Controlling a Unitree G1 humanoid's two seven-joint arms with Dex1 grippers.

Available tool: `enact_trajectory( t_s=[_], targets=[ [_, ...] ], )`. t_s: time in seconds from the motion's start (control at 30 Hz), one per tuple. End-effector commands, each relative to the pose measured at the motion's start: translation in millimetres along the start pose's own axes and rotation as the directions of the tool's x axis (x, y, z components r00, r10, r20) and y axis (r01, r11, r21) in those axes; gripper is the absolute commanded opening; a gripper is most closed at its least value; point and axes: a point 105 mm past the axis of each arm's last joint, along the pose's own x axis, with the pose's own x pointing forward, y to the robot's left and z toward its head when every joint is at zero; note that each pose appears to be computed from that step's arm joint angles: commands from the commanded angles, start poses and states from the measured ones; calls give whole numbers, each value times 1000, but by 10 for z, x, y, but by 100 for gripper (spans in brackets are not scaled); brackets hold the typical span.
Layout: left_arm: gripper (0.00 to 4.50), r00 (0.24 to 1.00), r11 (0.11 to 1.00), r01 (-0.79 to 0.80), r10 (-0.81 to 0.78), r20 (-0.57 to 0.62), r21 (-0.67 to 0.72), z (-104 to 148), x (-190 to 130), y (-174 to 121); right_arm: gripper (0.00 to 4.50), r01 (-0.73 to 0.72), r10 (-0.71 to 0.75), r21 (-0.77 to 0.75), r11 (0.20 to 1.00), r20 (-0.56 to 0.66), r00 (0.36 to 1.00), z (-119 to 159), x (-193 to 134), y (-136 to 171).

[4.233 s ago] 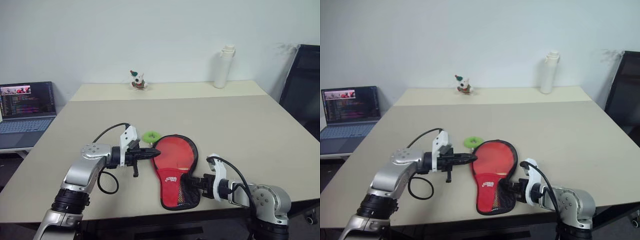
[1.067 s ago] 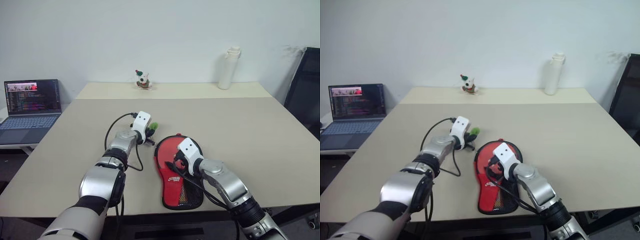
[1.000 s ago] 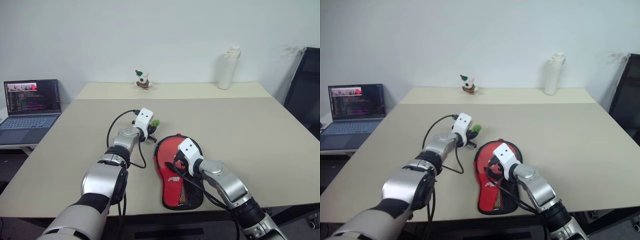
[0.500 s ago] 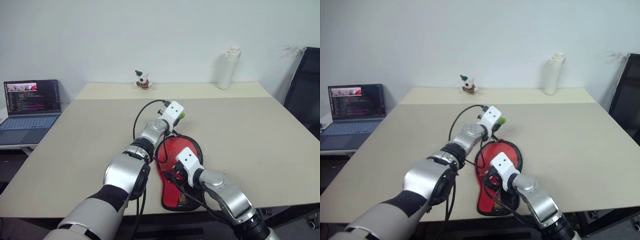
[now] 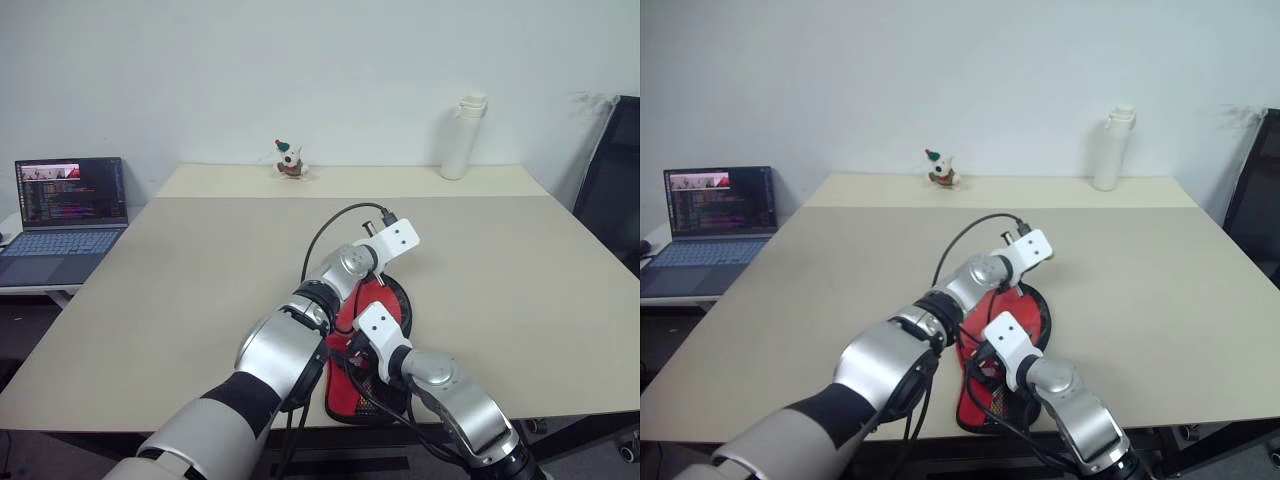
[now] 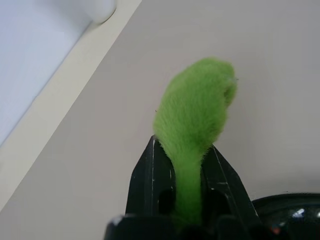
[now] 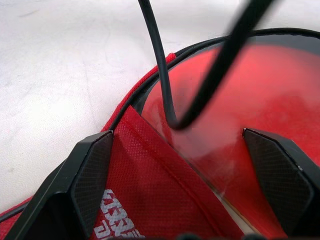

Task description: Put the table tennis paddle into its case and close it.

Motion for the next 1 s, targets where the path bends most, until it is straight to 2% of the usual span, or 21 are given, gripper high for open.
enact_trajectory(
  t_s=[0.03,0.3,0.63,1.0],
  targets=[
    [10,985,996,-20,4,172,91,591,13,58,450,-65,74,68,996,-147,986,-382,44,193],
    [10,981,993,81,-95,166,91,557,28,-117,450,-65,73,62,996,-141,987,-371,71,174],
    [366,964,985,173,-169,203,-1,485,-19,-152,450,-57,63,49,997,-136,989,-343,98,78],
    [366,950,972,207,-173,260,-111,297,-158,52,450,-72,78,50,996,-123,989,-252,37,-46]
  ],
)
